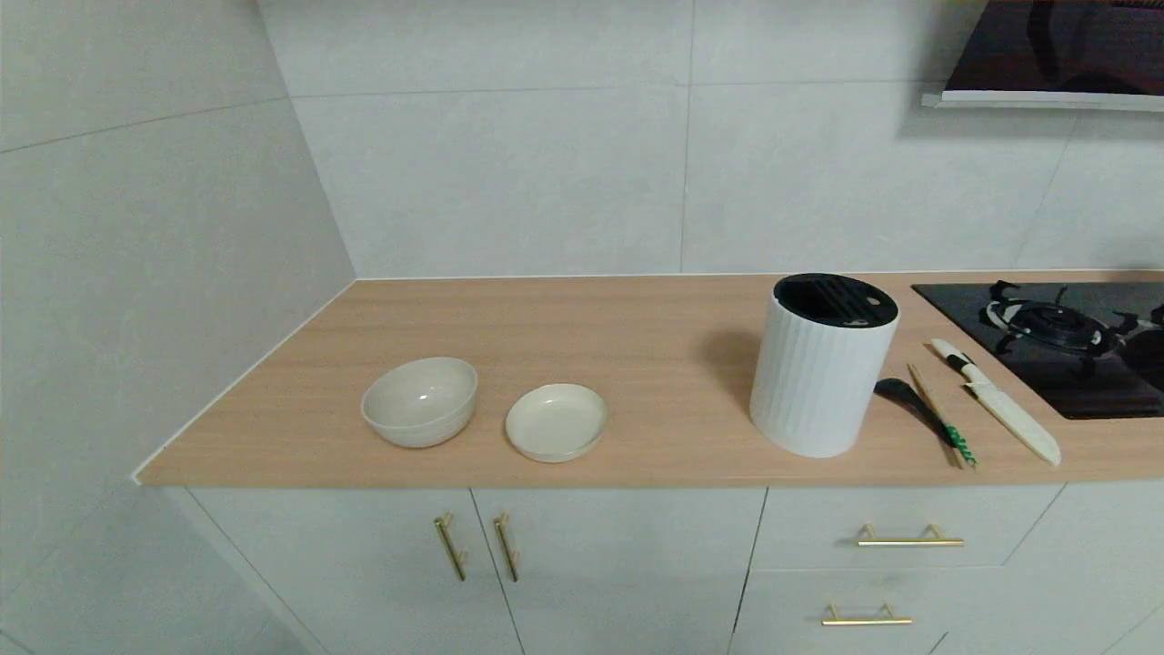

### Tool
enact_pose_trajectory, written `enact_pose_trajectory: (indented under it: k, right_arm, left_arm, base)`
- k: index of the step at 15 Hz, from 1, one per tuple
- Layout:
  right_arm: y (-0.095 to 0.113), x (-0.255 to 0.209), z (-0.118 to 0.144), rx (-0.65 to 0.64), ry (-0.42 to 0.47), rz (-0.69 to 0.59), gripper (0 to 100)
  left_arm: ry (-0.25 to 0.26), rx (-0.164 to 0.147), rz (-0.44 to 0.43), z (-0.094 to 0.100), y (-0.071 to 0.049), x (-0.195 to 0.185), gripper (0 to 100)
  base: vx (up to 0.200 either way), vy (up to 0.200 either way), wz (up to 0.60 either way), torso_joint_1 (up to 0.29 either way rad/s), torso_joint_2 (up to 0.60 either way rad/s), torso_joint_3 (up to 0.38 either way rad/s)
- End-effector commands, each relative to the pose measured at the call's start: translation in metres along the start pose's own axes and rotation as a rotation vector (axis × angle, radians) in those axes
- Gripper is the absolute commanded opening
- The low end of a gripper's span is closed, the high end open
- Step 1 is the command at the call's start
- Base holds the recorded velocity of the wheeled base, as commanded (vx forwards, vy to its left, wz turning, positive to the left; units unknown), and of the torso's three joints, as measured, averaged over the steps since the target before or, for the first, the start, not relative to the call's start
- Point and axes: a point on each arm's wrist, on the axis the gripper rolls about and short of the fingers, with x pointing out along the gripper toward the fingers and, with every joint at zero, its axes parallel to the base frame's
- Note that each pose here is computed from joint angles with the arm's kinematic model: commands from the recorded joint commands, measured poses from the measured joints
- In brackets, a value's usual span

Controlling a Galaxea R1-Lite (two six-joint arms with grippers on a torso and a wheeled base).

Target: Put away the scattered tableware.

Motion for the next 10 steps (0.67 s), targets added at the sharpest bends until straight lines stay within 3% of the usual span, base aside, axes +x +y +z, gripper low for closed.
enact_pose_trajectory:
  k: [1, 10]
  right_arm:
    - [0.0, 0.0001, 0.0, -0.001, 0.001, 0.001, 100]
    - [0.0, 0.0001, 0.0, -0.001, 0.001, 0.001, 100]
  left_arm:
    - [0.002, 0.0, 0.001, 0.0, 0.0, 0.0001, 100]
    - [0.002, 0.0, 0.001, 0.0, 0.0, 0.0001, 100]
  base:
    - [0.0, 0.2, 0.0, 0.002, 0.01, 0.007]
    - [0.0, 0.2, 0.0, 0.001, 0.0, 0.001]
